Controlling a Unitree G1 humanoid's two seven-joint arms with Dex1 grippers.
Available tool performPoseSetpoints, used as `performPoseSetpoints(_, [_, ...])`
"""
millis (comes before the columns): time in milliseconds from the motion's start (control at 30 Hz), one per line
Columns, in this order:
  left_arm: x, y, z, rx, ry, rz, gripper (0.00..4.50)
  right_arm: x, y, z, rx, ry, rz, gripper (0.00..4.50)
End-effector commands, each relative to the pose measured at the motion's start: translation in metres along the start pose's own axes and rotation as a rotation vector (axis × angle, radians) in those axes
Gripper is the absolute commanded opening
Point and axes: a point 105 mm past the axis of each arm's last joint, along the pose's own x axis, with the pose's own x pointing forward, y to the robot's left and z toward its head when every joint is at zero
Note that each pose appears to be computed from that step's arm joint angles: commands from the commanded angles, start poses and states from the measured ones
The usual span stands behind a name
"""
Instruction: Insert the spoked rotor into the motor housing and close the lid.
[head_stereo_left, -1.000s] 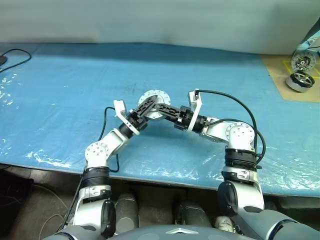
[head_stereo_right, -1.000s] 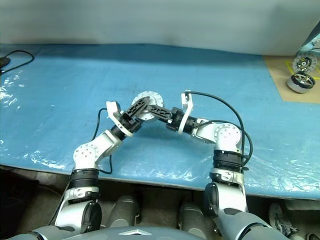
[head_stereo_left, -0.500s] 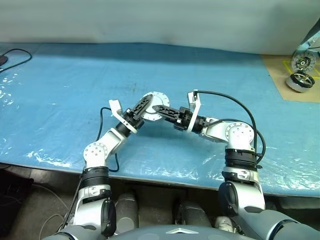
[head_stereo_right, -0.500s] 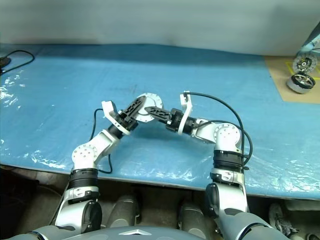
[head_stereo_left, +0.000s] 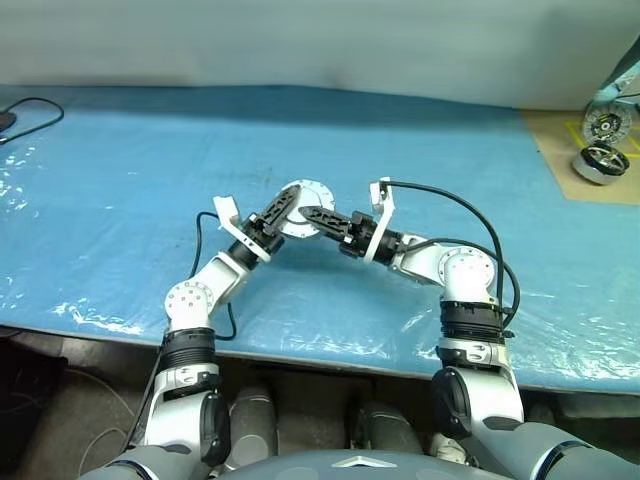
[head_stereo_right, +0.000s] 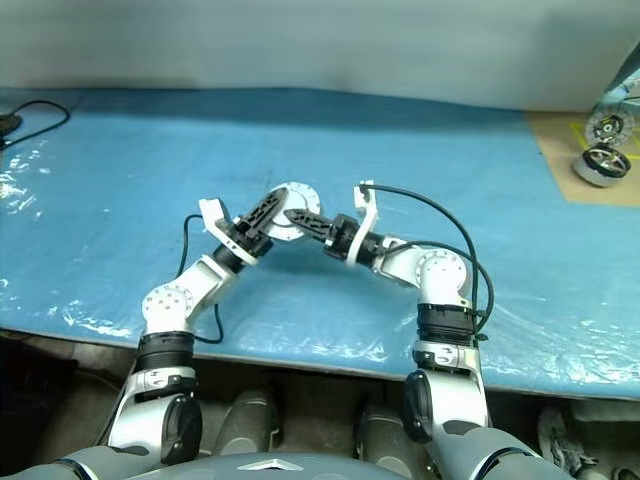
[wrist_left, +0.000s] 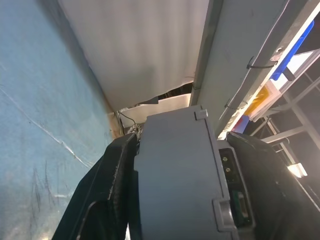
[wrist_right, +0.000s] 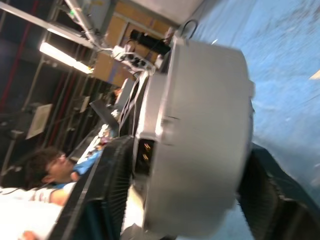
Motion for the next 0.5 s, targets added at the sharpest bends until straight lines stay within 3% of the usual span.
performPoseSetpoints(33, [0.006, 0.003, -0.009, 0.031, 0.033, 0.025, 2.51, 0.001, 0.025, 0.019, -0.081, -0.067, 0.094, 4.12])
performPoseSetpoints(67, [0.006, 0.003, -0.007, 0.036, 0.025, 0.026, 2.51, 0.001, 0.022, 0.018, -0.078, -0.058, 0.076, 4.43])
performPoseSetpoints(200, [0.005, 0.004, 0.007, 0.06, -0.034, 0.036, 2.51, 0.001, 0.022, 0.019, -0.055, -0.06, 0.086, 4.43])
performPoseSetpoints(500, [-0.001, -0.016, 0.072, 0.141, -0.269, 0.008, 2.51, -0.006, 0.01, 0.021, -0.066, -0.067, 0.022, 4.43])
